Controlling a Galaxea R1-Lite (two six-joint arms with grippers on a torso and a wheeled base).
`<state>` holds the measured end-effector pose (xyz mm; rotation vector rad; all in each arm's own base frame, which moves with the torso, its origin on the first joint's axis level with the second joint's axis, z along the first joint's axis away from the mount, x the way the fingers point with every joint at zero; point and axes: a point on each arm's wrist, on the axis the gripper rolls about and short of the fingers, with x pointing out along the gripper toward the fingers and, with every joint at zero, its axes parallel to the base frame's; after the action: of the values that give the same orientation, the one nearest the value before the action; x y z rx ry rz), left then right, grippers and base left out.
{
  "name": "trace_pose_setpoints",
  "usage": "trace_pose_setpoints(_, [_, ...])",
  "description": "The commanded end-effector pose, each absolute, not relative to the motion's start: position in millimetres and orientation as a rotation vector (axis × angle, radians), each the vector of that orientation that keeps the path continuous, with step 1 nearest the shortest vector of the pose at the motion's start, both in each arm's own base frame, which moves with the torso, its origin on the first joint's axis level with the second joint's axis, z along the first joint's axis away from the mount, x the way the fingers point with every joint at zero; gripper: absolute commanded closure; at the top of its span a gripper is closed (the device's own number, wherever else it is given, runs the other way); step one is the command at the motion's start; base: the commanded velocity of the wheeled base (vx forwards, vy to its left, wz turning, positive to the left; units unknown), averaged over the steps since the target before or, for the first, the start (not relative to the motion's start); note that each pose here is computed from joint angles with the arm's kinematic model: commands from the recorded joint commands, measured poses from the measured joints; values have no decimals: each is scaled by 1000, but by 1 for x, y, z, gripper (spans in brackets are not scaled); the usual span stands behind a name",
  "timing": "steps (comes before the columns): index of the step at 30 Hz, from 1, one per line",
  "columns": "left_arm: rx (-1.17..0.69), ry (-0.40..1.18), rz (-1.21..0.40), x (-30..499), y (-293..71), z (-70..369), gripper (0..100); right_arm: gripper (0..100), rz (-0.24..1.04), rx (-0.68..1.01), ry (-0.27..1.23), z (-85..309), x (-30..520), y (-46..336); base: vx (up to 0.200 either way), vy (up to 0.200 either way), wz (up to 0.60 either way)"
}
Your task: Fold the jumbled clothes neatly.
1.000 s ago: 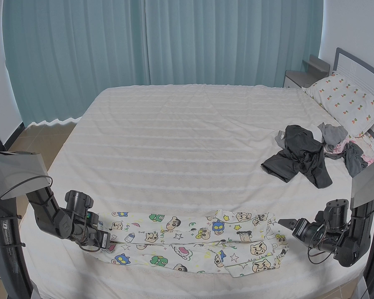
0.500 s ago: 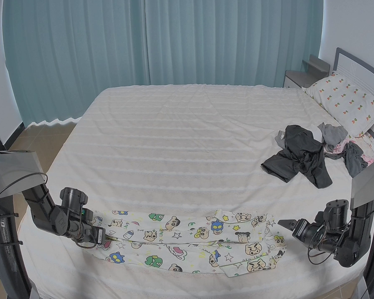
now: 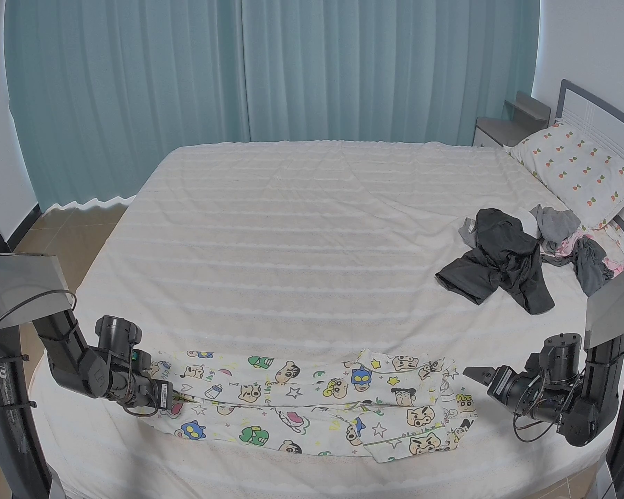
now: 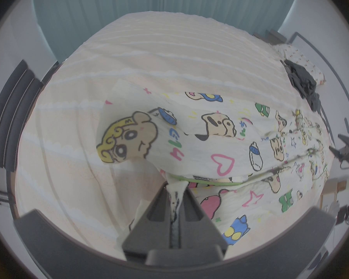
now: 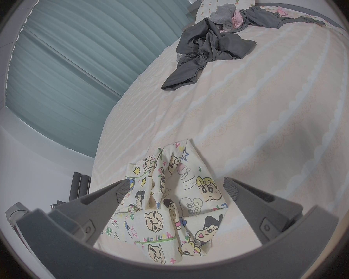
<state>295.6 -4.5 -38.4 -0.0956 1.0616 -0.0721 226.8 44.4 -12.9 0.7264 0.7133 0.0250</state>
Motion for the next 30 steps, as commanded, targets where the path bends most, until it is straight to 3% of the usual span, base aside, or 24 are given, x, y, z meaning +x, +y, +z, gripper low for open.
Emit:
trace_pose_setpoints(1, [-121,1065,-55,292,-4,-41,100,0,30,727,703,-12,228,45,0,0,0])
trace_pose_setpoints(18, [-130,1045,-32,297,1,-43,100,0,30,725,703,-12,228,45,0,0,0])
trace_pose_setpoints(30, [-180,1021,59,295,33,-37,100,0,31,724,705,-13,228,45,0,0,0])
